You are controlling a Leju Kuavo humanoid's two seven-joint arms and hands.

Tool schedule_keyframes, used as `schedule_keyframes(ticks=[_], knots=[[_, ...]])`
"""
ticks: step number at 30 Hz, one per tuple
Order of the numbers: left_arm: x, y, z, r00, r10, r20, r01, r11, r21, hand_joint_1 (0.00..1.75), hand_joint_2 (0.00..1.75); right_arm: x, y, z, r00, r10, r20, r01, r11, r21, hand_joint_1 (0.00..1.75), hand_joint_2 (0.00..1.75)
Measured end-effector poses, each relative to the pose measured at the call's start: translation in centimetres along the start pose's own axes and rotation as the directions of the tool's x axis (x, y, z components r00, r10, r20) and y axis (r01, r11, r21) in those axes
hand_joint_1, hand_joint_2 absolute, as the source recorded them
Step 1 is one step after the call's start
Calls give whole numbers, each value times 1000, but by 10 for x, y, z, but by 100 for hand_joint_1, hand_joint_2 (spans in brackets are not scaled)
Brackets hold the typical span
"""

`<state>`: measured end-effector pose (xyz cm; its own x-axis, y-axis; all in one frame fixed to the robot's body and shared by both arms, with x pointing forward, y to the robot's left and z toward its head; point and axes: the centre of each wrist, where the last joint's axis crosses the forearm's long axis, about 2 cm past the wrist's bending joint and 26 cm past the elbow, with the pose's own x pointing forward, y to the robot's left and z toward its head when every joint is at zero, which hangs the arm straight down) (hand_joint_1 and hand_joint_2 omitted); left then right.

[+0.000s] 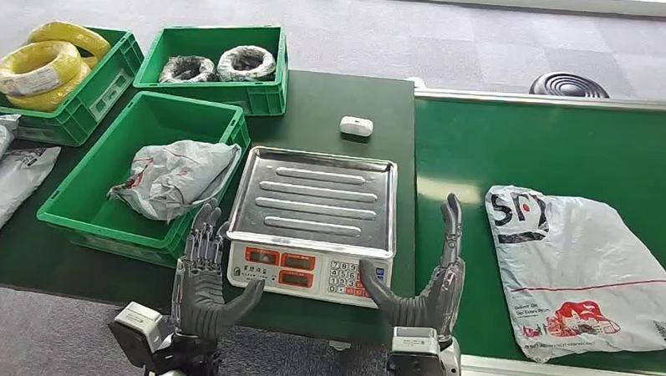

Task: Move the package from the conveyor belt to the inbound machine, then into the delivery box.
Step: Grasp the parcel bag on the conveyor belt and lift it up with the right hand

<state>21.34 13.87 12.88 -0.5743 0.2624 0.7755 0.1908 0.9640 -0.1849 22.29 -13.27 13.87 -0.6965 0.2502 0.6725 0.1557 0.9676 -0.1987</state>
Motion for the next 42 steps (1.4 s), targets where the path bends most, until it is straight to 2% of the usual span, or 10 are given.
schedule_keyframes(ticks=[3,6,9,13,18,22,27,34,38,42], knots=[[0,0,0,1000,1,0,-1,1000,-2,0,175,0,-1,-2,999,39,15,-39,999,-1,0,175],[-1,0,-1,1000,7,3,-7,1000,-9,0,175,-2,-7,-13,957,264,117,-267,963,18,0,175],[-3,-1,-4,1000,18,6,-18,1000,-15,0,175,-17,-30,-45,812,552,190,-560,828,-17,0,175],[-3,-2,-5,1000,26,6,-26,1000,-10,0,175,-59,-93,-93,566,824,14,-821,565,-80,0,175],[-4,0,-3,1000,31,6,-31,1000,-7,0,175,-115,-168,-120,309,928,-209,-948,319,14,0,175],[-4,3,-3,1000,27,6,-27,1000,-5,0,175,-157,-202,-131,206,948,-245,-939,261,223,0,175],[-4,11,-2,1000,13,5,-13,1000,-1,0,175,-186,-227,-135,156,974,-165,-822,220,525,0,175],[-4,16,-2,1000,1,5,-1,1000,6,0,175,-199,-251,-130,121,986,-117,-744,167,647,0,175],[-4,18,-2,1000,-10,7,10,1000,16,0,175,-204,-258,-125,210,974,-78,-606,193,772,0,175],[-3,22,0,1000,-25,6,25,999,26,0,175,-210,-262,-111,339,930,-143,-430,288,855,0,175]])
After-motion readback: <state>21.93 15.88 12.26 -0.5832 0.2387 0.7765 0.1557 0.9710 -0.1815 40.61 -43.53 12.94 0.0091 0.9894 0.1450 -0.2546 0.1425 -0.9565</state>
